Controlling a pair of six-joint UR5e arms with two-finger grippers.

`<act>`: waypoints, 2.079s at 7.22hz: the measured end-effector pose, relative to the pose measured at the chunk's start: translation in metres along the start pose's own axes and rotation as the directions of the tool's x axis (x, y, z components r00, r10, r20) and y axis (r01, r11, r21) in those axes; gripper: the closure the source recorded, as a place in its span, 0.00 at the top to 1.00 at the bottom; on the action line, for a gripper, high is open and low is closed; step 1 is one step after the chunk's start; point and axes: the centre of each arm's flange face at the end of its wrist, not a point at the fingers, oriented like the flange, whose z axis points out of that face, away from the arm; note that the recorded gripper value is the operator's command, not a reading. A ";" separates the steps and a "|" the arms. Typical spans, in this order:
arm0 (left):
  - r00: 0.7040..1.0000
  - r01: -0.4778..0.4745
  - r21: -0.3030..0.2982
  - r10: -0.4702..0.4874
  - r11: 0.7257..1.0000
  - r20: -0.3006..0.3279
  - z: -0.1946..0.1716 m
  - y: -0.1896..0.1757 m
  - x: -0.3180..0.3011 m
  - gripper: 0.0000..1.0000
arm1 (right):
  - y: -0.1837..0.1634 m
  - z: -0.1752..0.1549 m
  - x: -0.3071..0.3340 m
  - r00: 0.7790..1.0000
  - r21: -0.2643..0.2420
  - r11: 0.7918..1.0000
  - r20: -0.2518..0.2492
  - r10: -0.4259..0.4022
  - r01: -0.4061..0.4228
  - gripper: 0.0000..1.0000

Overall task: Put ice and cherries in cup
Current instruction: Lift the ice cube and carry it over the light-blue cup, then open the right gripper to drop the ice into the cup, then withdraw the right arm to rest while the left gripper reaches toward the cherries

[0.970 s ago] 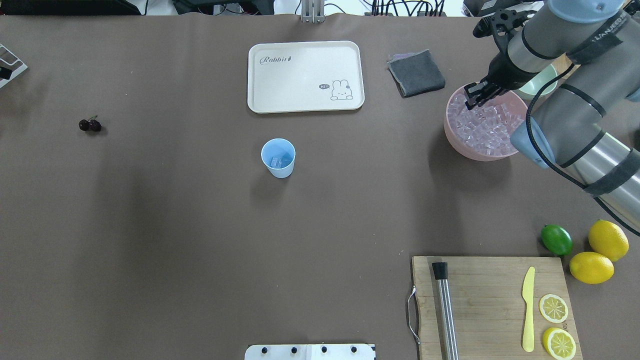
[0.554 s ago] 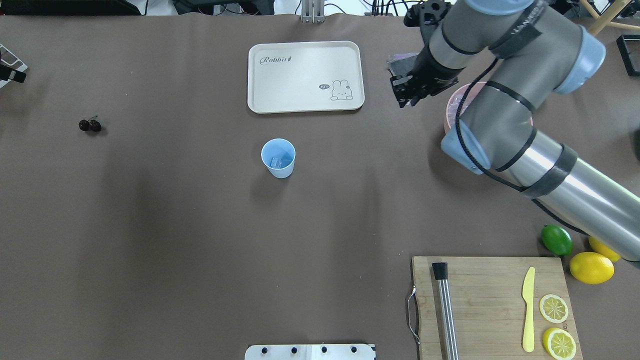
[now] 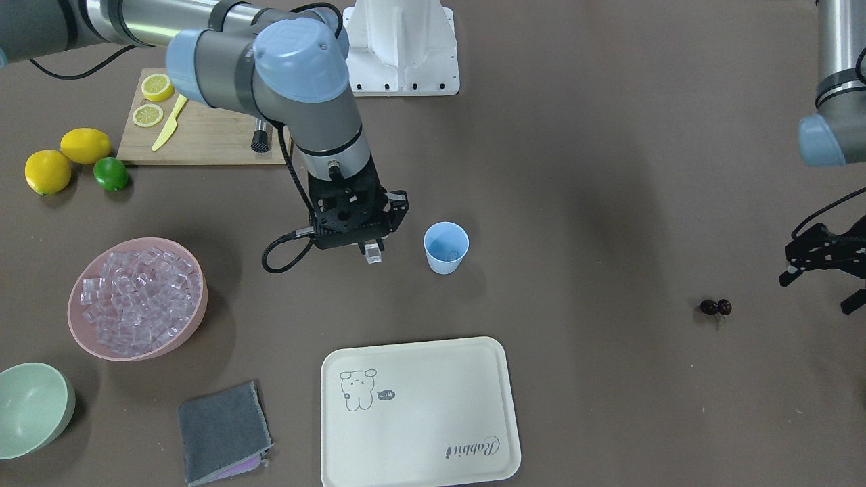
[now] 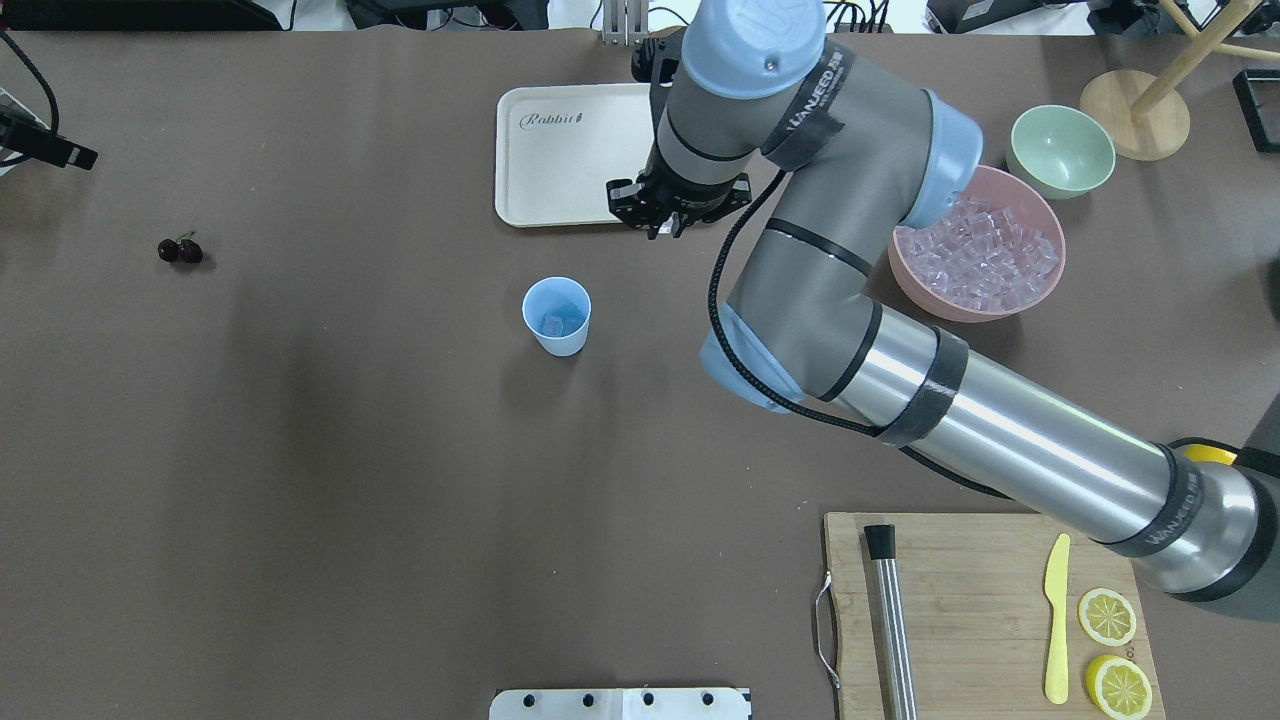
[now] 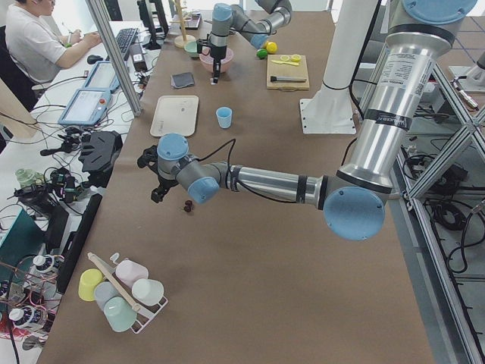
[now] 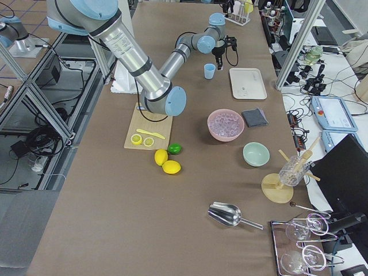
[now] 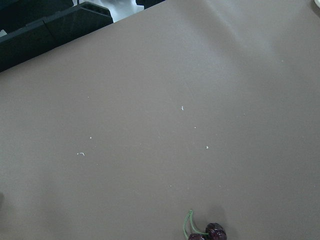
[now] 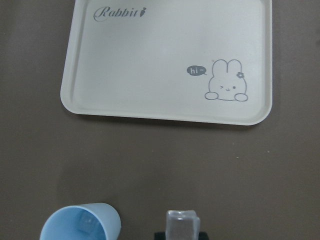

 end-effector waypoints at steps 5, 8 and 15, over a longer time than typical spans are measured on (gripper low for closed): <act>0.999 -0.047 -0.006 0.047 0.999 -0.014 0.018 -0.006 0.023 0.97 | 0.025 0.036 -0.088 0.999 0.028 1.000 -0.049 -0.002 0.003 0.00; 0.998 -0.065 0.011 0.065 0.998 -0.019 0.017 0.003 0.022 0.97 | 0.046 0.049 -0.104 0.998 0.033 0.999 -0.064 -0.027 0.029 0.06; 0.998 -0.064 0.007 0.064 0.998 -0.018 0.019 0.000 0.023 0.97 | 0.054 0.073 -0.108 0.997 0.060 0.997 -0.060 -0.048 0.052 0.98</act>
